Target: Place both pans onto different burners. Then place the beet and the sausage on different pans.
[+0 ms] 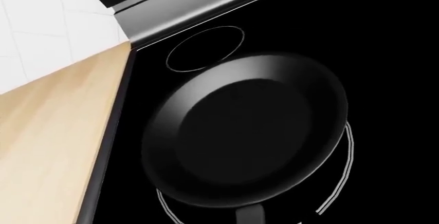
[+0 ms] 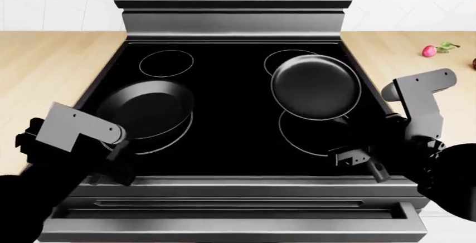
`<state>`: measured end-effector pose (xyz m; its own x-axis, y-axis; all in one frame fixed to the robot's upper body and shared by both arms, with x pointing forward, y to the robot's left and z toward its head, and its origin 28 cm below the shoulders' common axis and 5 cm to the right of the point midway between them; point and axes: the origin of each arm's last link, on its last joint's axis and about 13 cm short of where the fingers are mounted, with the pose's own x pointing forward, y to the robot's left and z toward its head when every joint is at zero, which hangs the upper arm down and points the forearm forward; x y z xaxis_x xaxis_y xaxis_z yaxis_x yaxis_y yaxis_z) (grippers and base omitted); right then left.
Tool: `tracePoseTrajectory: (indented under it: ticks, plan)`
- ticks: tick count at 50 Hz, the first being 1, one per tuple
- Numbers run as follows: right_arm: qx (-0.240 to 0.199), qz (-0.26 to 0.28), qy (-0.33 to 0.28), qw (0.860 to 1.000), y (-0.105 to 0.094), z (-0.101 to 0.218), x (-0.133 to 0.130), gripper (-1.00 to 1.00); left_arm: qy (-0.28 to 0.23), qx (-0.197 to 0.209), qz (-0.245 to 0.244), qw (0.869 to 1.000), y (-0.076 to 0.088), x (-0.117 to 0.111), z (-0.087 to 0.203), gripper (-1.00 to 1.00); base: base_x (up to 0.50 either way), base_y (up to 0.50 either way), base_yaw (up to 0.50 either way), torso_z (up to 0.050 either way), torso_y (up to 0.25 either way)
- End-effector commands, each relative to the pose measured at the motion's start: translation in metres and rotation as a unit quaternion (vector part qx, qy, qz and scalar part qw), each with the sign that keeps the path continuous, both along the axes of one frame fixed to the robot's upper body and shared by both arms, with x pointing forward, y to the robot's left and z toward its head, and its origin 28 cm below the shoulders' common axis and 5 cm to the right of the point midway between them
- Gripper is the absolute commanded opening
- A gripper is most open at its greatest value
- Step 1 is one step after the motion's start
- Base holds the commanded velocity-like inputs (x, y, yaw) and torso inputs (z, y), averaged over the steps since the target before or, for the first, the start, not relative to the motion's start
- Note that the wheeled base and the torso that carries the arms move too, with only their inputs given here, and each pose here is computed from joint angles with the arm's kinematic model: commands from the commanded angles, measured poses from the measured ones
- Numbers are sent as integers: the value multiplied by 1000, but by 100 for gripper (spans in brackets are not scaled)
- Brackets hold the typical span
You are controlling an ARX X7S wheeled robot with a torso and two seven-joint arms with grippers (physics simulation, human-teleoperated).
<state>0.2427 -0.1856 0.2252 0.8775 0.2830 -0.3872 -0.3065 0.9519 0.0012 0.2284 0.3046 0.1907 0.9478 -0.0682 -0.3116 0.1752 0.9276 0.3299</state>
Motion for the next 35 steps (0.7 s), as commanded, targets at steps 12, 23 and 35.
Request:
tracePoseTrajectory:
  ticks: [12,23,35]
  plan:
    - [1,-15,-43,999,-2,16,5,-100,-37,-32,-16,999,-1,-13,23,100,0,0,0,1,2]
    - [1,-14,-33,999,0,12,9,-100,-73,-71,-24,995,-2,-18,38,100,0,0,0,1,3]
    - [-1,-20,-24,1000,-1,7,13,-100,-132,-108,-11,985,-2,-14,53,100,0,0,0,1,2]
